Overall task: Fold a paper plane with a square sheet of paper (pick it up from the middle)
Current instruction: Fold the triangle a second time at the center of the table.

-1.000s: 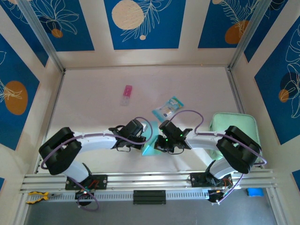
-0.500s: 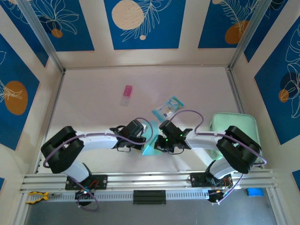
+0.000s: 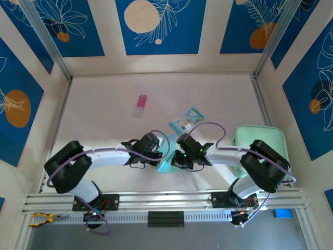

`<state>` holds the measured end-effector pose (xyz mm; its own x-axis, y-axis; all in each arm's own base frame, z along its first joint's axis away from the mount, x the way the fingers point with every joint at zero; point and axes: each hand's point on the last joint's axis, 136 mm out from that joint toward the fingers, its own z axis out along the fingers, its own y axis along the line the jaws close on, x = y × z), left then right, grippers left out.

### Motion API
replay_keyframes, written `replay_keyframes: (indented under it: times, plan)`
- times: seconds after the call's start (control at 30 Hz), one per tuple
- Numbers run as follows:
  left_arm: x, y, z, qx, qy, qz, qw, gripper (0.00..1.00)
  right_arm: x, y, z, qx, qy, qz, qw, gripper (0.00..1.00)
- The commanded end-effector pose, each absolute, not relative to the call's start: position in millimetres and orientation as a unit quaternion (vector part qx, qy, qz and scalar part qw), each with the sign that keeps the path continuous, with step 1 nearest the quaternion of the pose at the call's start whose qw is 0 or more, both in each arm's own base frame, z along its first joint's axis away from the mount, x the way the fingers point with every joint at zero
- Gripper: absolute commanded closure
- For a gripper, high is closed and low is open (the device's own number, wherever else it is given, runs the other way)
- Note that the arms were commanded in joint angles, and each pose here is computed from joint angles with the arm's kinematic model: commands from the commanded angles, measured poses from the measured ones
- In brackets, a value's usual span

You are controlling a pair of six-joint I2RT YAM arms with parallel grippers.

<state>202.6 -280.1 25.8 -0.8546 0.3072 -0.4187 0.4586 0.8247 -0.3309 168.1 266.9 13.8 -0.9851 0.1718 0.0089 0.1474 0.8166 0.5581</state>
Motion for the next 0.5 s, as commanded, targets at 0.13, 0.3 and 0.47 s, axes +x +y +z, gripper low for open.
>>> replay_keyframes:
  times: [0.13,0.3,0.47]
  plan:
    - [204.7,-280.7,27.3,0.21,0.936,-0.221,0.178,0.99,155.8,255.5,-0.9,0.084,0.964,0.254,-0.004,0.99]
    - [203.6,-280.3,23.3,0.211,0.937,-0.217,0.172,0.99,154.7,255.5,-1.6,0.083,0.964,0.253,-0.006,0.99]
    - [202.3,-278.1,17.9,0.21,0.941,-0.21,0.165,0.99,155.5,255.7,-0.3,0.083,0.964,0.254,-0.003,0.98]
